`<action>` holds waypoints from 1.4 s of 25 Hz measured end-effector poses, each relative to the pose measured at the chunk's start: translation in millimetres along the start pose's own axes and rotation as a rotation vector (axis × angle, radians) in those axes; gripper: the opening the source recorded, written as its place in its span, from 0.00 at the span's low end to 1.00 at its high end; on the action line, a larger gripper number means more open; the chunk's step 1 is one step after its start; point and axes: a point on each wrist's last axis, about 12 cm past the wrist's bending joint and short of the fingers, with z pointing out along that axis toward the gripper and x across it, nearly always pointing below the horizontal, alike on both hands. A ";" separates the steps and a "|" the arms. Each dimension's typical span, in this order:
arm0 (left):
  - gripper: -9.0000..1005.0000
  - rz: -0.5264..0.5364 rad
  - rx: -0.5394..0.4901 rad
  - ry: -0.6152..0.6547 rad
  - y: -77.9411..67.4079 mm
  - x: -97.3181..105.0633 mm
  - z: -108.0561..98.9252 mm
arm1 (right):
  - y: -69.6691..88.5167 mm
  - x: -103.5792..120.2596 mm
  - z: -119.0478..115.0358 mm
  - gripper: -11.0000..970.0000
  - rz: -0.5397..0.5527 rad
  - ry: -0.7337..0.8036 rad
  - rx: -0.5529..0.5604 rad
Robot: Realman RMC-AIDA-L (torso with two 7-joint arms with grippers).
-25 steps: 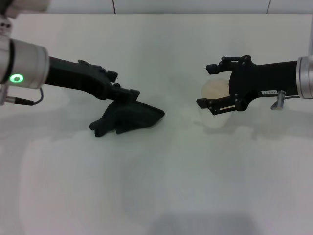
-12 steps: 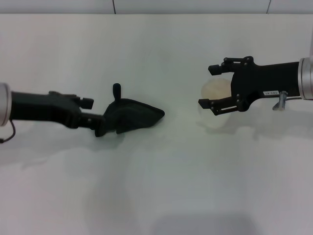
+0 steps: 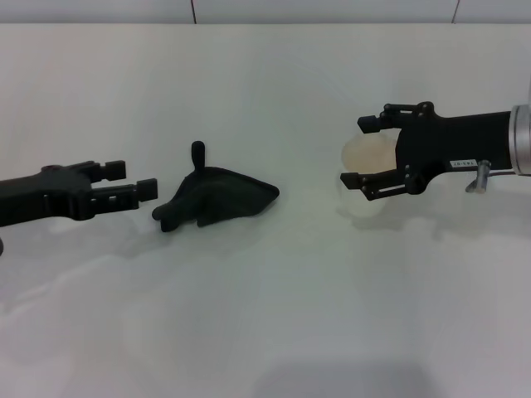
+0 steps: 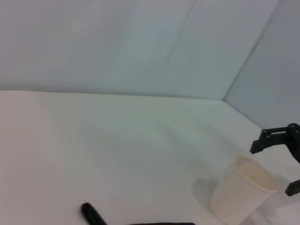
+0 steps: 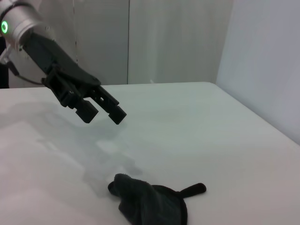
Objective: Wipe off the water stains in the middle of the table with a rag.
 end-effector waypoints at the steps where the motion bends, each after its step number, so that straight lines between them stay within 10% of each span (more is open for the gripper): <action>1: 0.89 0.003 0.000 -0.010 3.3 4.2 -1.2 | 0.1 0.2 0.4 0.90 0.002 0.000 -0.001; 14: 0.89 0.349 -0.031 -0.027 6.6 21.2 6.4 | 1.1 4.2 1.0 0.90 0.014 0.006 -0.004; 35: 0.88 0.248 -0.032 0.030 8.8 29.8 8.6 | 7.3 8.9 3.7 0.90 -0.004 0.037 -0.043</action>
